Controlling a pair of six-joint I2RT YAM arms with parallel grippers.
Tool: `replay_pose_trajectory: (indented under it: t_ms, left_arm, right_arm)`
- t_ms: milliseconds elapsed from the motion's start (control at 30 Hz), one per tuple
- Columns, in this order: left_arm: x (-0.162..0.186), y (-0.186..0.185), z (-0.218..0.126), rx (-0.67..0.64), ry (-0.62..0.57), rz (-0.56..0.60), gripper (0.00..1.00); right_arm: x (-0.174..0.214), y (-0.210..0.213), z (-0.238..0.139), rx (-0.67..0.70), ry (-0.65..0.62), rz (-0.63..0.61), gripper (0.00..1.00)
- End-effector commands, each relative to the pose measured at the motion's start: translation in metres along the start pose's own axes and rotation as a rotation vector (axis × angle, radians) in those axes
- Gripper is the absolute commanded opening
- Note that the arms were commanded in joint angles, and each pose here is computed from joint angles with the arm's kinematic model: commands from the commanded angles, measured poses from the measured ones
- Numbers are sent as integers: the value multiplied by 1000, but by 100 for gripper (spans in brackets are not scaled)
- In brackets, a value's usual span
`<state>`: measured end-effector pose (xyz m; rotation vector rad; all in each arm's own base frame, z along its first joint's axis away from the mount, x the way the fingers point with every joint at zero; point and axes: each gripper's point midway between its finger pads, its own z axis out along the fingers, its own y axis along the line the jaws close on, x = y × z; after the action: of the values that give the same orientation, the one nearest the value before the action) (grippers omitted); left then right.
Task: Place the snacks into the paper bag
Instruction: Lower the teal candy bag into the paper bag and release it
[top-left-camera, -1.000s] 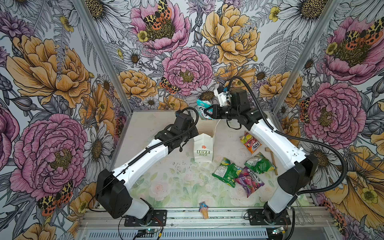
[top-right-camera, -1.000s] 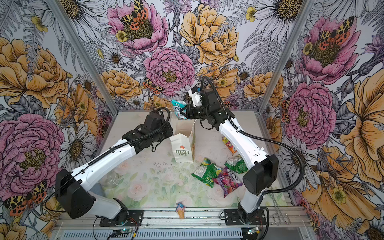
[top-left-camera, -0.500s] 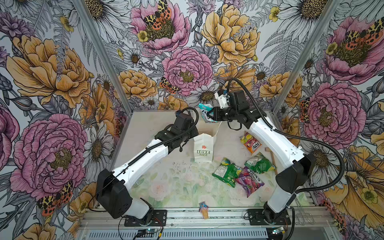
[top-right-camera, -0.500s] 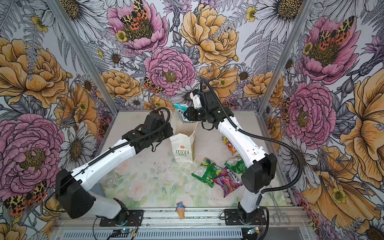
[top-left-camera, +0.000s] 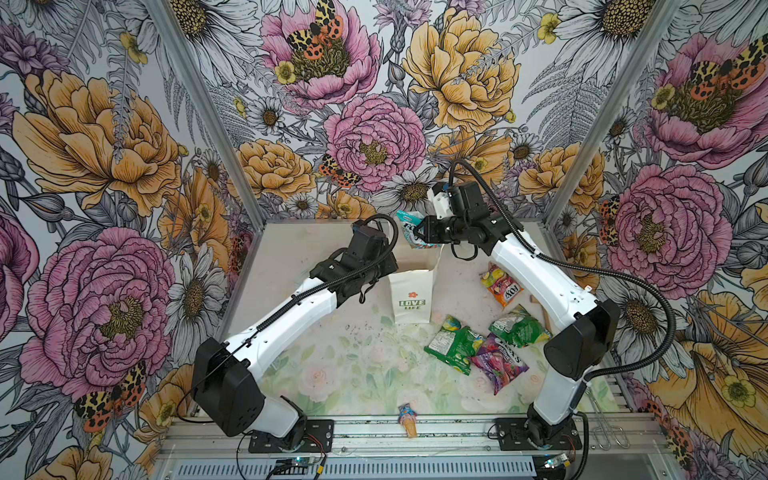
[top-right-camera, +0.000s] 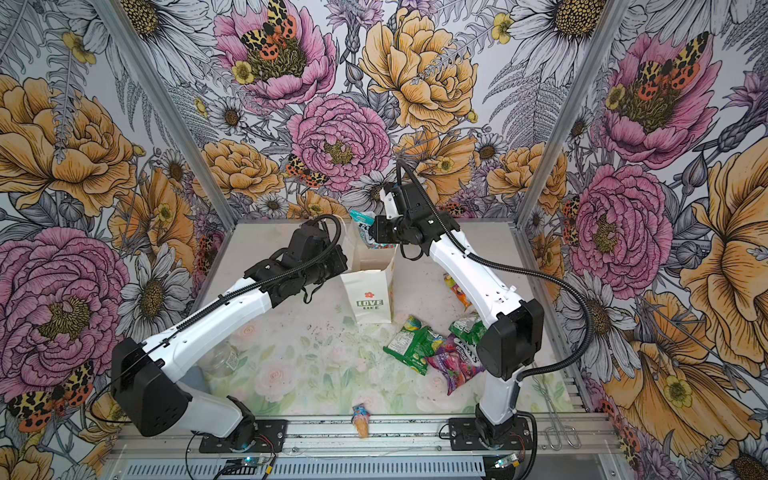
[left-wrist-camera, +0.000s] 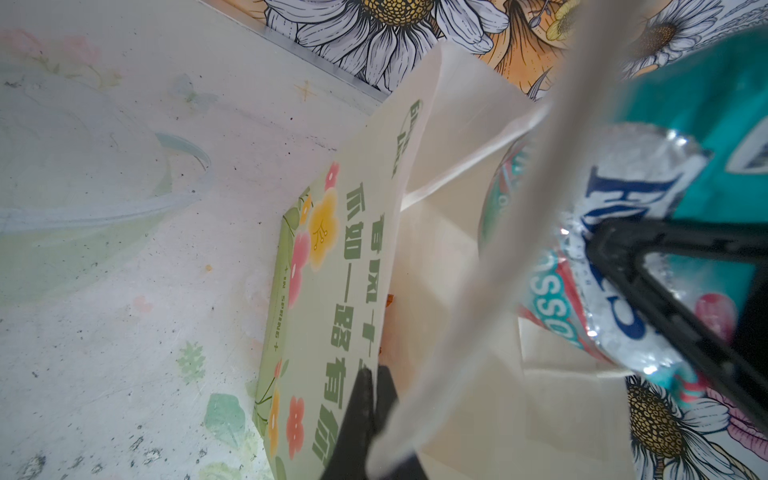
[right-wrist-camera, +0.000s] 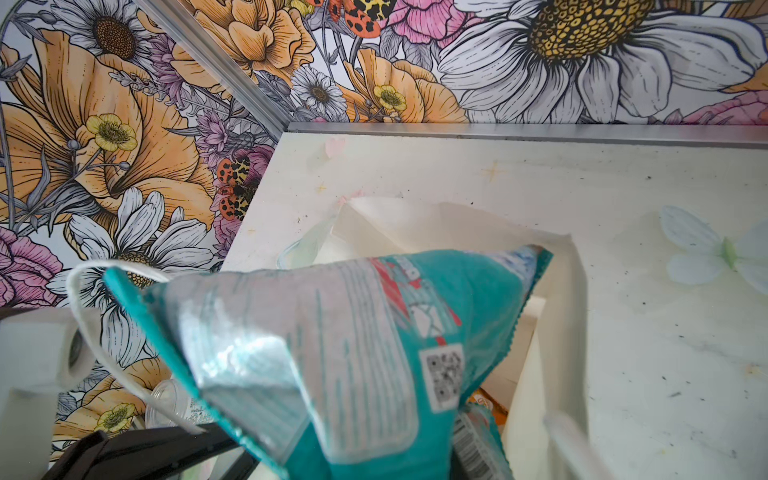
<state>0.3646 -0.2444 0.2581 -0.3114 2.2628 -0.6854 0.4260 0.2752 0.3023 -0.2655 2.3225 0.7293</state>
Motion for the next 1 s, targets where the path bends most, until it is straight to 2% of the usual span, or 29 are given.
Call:
replay_pose_trajectory:
  t_ms: [0,167,533,833,967]
  left_arm:
    - [6,-6,3,11,32,6,0]
    - [6,-6,4,12,34,4,0]
    - [6,-6,3,11,32,5,0]
    - [7,-7,6,12,40,6,0]
    - [6,-7,6,12,37,11,0]
  right_arm:
    - [-18,5,-10,10,-62,-3,9]
    - [-17,5,-10,11,-59,2,24]
    - [-19,12,-21,-7,-75,-2,47]
    - [-24,30,-42,-75,-95,-20,52]
    - [-26,43,-65,-124,-118,-38,58]
